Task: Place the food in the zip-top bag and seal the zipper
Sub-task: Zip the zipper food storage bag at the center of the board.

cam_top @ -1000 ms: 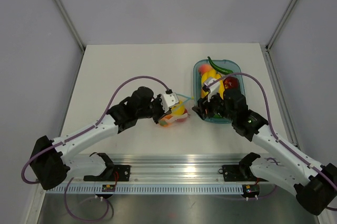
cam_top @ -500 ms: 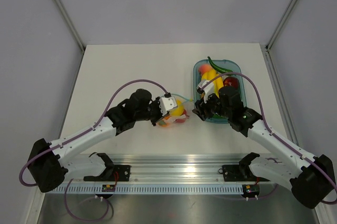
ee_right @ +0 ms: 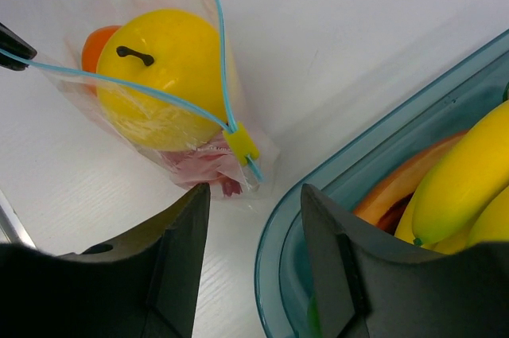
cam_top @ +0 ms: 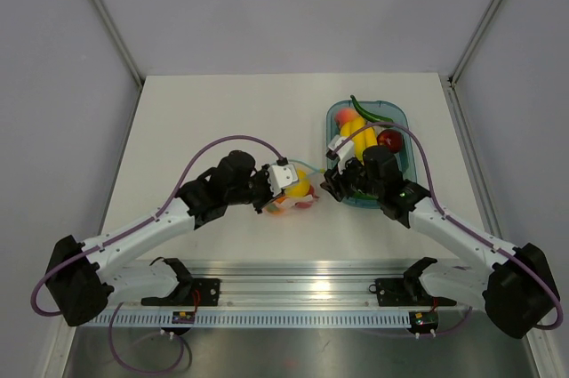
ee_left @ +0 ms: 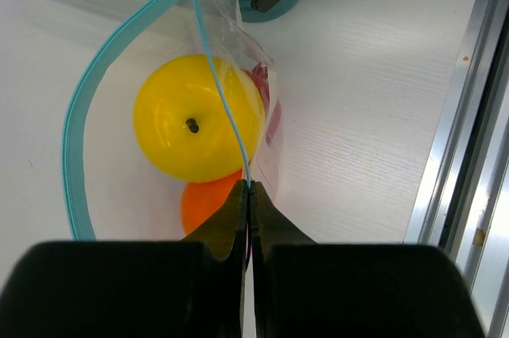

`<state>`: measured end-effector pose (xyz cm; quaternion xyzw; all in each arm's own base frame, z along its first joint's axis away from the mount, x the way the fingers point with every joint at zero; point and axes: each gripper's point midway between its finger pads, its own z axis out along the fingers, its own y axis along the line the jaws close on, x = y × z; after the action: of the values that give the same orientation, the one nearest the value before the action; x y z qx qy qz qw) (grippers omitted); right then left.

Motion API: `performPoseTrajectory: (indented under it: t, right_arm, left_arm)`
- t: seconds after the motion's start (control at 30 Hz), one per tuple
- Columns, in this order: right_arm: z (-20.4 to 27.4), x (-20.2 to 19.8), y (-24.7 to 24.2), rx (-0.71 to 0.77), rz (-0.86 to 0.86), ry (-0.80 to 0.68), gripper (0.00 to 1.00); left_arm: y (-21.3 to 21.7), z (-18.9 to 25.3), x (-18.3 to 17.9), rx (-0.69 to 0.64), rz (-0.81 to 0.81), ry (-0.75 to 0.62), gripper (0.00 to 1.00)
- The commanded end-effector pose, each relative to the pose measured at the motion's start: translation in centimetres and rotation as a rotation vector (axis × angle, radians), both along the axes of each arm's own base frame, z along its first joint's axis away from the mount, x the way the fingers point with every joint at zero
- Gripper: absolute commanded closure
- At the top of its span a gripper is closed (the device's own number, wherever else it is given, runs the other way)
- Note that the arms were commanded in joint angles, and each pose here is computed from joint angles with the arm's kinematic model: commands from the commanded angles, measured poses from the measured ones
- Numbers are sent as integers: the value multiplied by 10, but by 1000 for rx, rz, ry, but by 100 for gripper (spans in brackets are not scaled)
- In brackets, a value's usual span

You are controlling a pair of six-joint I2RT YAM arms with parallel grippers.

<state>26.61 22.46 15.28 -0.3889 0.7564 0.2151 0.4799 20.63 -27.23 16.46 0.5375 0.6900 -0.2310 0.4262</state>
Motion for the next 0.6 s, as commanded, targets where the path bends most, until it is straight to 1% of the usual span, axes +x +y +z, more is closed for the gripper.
performPoseTrajectory:
  t: [0.0, 0.2, 0.33, 0.37, 0.4, 0.53, 0.57]
  right_arm:
    - [20, 13, 10, 60, 26, -97, 45]
    - [28, 10, 19, 90, 78, -109, 46]
    - [27, 8, 20, 90, 90, -100, 64]
    - [27, 7, 20, 91, 90, -101, 74]
    - [30, 6, 19, 100, 87, -101, 78]
    - [31, 5, 14, 101, 65, -109, 100]
    - [32, 4, 13, 105, 61, -112, 100]
  left_arm:
    - [-2, 12, -2, -36, -30, -36, 100]
    - [-4, 11, -2, -35, -36, -23, 100]
    - [-3, 10, -1, -32, -27, -25, 100]
    - [-3, 9, -1, -26, -28, -21, 100]
    - [-3, 8, -1, -24, -26, -19, 100]
    - [-4, 10, 1, -29, -18, -23, 100]
    - [-4, 12, 3, -32, -16, -32, 100]
